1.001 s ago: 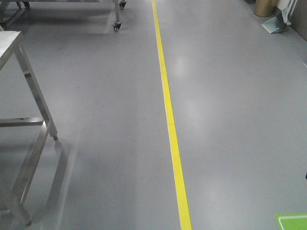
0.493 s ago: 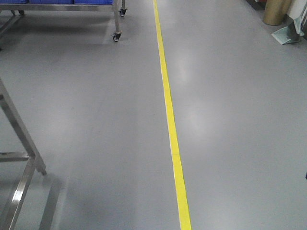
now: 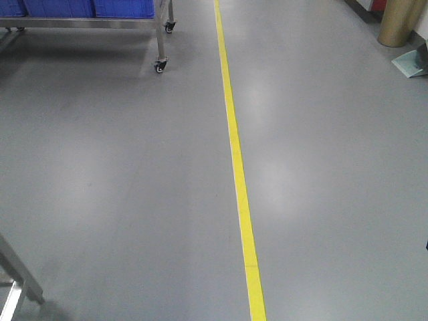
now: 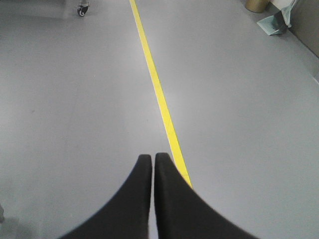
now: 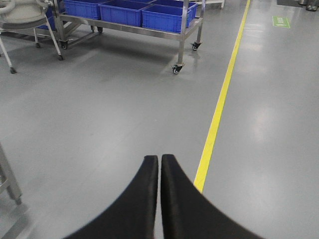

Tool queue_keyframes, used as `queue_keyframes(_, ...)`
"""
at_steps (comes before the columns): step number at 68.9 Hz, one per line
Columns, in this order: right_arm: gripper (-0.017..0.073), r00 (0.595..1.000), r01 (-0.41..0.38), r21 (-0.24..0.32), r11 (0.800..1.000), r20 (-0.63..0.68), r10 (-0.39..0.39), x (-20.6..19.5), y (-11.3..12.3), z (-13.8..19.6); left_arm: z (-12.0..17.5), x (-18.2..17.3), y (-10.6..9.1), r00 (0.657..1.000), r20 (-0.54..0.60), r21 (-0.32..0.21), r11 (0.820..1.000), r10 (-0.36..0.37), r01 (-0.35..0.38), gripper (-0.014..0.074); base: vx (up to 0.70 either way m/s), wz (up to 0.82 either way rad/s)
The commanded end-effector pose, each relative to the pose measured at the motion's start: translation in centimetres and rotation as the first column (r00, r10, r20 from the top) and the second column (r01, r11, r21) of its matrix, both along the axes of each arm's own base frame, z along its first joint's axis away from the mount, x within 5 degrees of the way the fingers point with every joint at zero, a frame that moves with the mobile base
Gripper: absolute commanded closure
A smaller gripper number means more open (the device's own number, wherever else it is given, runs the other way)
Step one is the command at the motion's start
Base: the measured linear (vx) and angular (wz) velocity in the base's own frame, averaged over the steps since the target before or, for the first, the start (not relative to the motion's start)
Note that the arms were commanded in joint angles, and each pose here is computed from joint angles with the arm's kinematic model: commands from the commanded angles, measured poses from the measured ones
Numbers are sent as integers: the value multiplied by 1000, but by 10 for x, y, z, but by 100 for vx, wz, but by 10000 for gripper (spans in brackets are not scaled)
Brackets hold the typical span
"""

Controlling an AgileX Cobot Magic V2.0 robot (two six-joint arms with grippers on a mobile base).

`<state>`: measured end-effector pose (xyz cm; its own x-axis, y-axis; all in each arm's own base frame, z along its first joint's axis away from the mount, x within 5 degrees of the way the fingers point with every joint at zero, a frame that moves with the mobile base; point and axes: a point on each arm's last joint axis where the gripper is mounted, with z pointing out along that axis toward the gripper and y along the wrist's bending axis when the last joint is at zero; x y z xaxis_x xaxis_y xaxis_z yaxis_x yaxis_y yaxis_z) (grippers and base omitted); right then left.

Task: Move and align brake pads A on conveyor
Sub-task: 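Drive along the yellow floor line back toward the steel table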

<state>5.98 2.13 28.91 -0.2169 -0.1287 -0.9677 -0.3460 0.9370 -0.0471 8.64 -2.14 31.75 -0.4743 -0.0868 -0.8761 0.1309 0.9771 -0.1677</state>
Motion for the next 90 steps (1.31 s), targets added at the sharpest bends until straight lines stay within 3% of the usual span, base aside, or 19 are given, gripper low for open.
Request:
queue_keyframes(1, 563, 996, 3, 13, 1000, 92, -5, 2, 0, 14, 13, 2, -2, 996, 82, -23, 1000, -20, 21, 600, 49, 0)
queue_keyframes(50, 563, 996, 3, 13, 1000, 92, -5, 2, 0, 14, 13, 2, -2, 996, 82, -23, 1000, -20, 21, 600, 44, 3)
queue_keyframes(90, 563, 996, 3, 13, 1000, 92, -5, 2, 0, 14, 13, 2, -2, 996, 82, -23, 1000, -20, 21, 600, 24, 3)
